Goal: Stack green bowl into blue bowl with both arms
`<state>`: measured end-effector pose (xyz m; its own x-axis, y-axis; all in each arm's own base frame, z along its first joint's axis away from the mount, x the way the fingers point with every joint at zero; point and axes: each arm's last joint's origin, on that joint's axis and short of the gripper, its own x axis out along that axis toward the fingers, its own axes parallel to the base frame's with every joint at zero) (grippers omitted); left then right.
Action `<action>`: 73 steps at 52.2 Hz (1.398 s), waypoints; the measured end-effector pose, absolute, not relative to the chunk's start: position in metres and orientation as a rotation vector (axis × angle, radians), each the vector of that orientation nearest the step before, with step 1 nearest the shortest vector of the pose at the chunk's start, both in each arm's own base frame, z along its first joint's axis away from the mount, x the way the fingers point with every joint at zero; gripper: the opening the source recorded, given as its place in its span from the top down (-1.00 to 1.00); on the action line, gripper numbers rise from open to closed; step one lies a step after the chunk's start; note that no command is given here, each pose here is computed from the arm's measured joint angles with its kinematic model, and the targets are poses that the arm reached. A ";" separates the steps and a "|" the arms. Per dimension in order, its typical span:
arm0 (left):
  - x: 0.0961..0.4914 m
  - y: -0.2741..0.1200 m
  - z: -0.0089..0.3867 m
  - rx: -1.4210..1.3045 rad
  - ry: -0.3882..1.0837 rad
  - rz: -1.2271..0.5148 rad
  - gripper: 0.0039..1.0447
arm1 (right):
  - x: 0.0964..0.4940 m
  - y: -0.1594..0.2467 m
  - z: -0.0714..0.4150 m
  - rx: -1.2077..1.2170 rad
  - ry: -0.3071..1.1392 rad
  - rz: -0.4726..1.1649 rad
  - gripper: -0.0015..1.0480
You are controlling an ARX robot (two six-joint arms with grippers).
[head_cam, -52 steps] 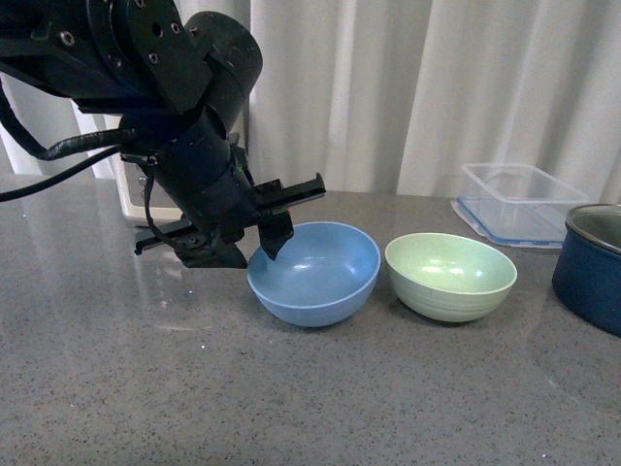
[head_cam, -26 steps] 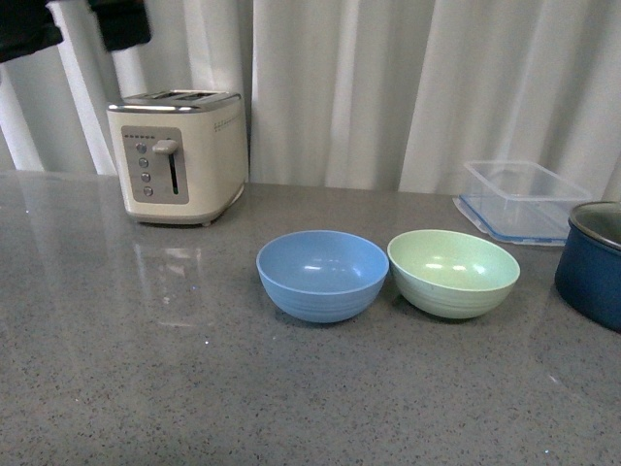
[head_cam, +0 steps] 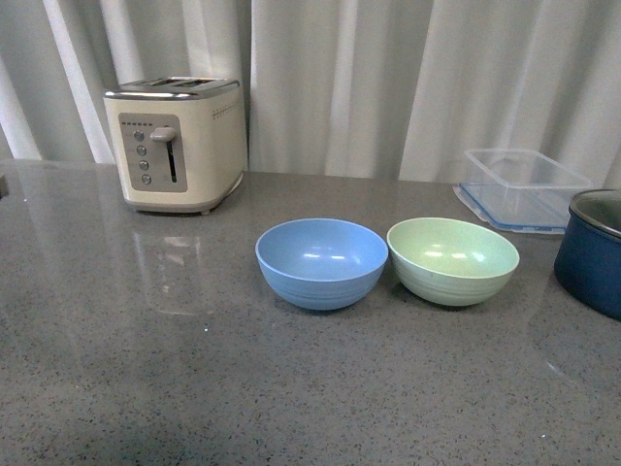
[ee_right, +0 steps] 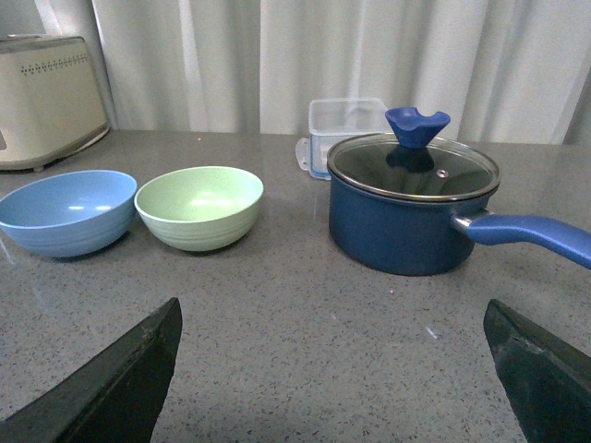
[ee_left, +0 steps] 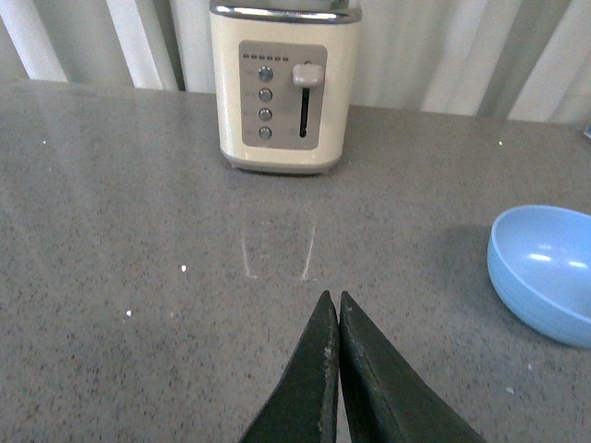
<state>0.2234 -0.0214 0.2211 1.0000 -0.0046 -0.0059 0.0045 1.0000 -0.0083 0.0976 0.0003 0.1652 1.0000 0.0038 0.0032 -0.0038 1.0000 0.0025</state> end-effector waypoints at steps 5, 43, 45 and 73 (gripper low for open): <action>0.210 -0.018 0.211 -0.007 0.014 -0.004 0.93 | 0.098 0.000 0.165 0.002 -0.003 0.004 -0.81; 0.141 0.000 0.175 -0.008 0.010 0.001 0.93 | 0.098 0.000 0.165 0.002 -0.003 0.004 -0.81; 0.139 0.000 0.173 -0.008 0.010 0.000 0.93 | 0.098 0.000 0.165 0.002 -0.003 0.004 -0.81; 0.119 0.000 0.174 -0.008 -0.021 -0.002 0.93 | 0.098 0.000 0.165 0.002 -0.003 0.004 -0.81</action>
<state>0.1188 -0.0002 0.1737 0.9998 -0.0015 0.0208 0.0017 1.0000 -0.0078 0.0976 0.0003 0.1652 1.0000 0.0038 0.0032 -0.0038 1.0000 0.0025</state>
